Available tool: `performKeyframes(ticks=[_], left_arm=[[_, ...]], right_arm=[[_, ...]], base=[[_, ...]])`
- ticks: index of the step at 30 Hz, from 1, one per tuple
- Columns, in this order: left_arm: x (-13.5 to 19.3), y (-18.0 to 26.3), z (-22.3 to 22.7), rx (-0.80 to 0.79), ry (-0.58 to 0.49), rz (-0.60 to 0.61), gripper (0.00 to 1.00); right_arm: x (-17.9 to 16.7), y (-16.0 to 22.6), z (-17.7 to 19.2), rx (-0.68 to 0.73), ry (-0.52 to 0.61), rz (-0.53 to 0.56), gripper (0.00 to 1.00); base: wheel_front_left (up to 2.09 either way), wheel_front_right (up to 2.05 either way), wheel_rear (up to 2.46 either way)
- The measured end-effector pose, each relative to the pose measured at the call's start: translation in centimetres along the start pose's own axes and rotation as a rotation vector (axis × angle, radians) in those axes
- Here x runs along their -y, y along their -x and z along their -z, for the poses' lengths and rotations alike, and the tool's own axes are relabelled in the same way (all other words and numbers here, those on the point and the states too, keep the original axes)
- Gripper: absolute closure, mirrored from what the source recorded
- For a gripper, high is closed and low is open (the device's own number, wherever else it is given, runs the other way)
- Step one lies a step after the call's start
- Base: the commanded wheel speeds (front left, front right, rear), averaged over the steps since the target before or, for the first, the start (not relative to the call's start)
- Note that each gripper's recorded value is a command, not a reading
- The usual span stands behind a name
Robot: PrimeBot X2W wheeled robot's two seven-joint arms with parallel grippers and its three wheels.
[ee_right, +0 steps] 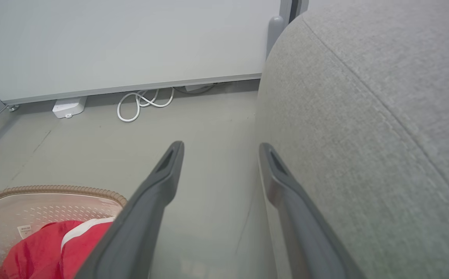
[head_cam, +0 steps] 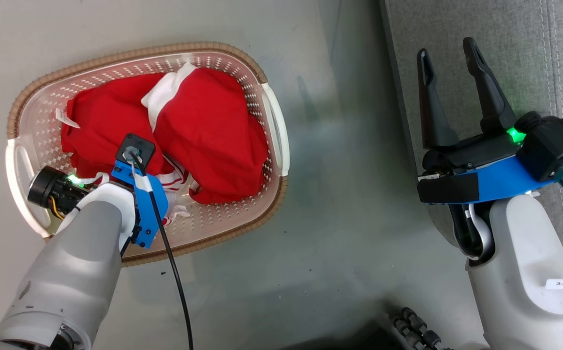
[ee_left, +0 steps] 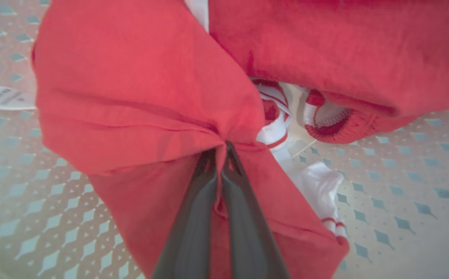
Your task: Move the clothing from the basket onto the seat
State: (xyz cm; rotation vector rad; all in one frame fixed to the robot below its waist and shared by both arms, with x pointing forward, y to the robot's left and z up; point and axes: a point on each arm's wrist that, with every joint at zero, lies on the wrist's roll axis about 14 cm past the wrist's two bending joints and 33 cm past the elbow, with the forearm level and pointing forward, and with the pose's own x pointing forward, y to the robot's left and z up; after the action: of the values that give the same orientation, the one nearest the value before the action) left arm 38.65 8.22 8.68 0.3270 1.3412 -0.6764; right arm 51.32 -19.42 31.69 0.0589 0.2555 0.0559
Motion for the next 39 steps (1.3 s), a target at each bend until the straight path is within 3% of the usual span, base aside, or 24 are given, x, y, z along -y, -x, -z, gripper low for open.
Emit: performKeyframes(ticks=[17, 39], left_arm=[[1.2, 4.7, -4.1, 0.224, 0.024, -0.019, 1.0], [1.8, 18.4, -12.2, 0.757, 0.108, -0.106, 1.0]], right_arm=[[-1.1, 0.9, -3.7, 0.069, -0.008, -0.014, 0.0], [-4.1, 5.4, -9.7, 0.178, -0.01, -0.067, 0.0]], base=[[0.0, 0.0, 0.0], [0.0, 0.0, 0.0]])
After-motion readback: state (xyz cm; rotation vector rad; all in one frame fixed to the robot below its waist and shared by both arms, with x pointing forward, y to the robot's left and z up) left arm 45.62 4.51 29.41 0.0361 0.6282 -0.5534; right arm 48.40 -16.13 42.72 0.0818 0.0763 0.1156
